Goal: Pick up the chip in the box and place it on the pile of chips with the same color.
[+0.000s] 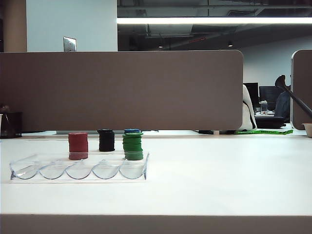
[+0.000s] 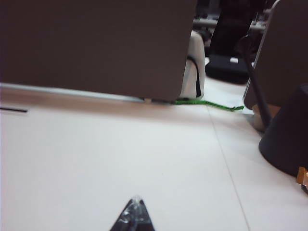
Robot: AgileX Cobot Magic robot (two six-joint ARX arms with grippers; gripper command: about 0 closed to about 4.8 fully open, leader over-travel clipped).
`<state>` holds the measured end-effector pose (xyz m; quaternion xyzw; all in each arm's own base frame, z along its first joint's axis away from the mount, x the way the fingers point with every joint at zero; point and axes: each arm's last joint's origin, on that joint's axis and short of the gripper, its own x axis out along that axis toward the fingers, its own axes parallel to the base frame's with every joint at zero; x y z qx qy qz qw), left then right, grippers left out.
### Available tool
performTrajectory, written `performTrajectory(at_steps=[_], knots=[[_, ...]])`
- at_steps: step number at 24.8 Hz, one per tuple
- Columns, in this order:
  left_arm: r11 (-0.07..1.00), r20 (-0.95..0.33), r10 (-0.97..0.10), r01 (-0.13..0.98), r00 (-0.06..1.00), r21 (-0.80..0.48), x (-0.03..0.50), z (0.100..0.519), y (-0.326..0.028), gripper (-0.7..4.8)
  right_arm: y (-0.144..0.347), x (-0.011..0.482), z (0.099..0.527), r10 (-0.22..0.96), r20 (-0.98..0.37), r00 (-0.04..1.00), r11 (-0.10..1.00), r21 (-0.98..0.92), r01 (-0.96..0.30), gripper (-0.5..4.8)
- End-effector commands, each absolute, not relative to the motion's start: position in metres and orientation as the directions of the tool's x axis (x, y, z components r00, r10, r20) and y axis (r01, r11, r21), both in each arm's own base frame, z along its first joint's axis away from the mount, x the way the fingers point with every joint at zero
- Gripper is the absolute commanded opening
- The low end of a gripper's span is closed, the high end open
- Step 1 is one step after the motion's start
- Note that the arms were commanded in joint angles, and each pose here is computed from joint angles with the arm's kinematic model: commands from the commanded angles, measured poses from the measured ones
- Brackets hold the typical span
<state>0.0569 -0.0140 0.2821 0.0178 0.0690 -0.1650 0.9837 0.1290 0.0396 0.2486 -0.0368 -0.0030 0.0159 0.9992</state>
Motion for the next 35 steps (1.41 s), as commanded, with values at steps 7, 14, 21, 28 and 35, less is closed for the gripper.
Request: performTrajectory(at_steps=[7,14,21,28,35], knots=[[0.953,-0.075,-0.301,0.303,0.951,0.021,0.046,0.278,-0.011,-0.06,0.024,0.104,0.231,-0.026,0.109,0.994,0.999,-0.030,0.030,-0.06],[0.954,-0.089,-0.297,0.299,0.951,0.007,0.048,0.272,-0.012,-0.06,0.012,0.092,0.214,-0.001,0.175,0.985,1.000,-0.010,0.003,-0.05],[0.961,-0.093,-0.277,0.278,0.956,-0.004,0.050,0.266,-0.011,-0.06,0.012,0.088,0.204,0.054,0.156,0.986,0.997,-0.056,-0.045,-0.05],[0.967,-0.081,-0.255,0.254,0.964,-0.024,0.049,0.253,-0.011,-0.06,0.013,0.093,0.188,0.067,0.155,0.986,0.997,-0.039,-0.062,-0.05],[0.966,-0.012,-0.258,0.258,0.966,-0.017,0.056,0.251,-0.012,-0.06,0.013,0.095,0.180,0.064,0.155,0.986,0.996,-0.067,-0.054,-0.05]])
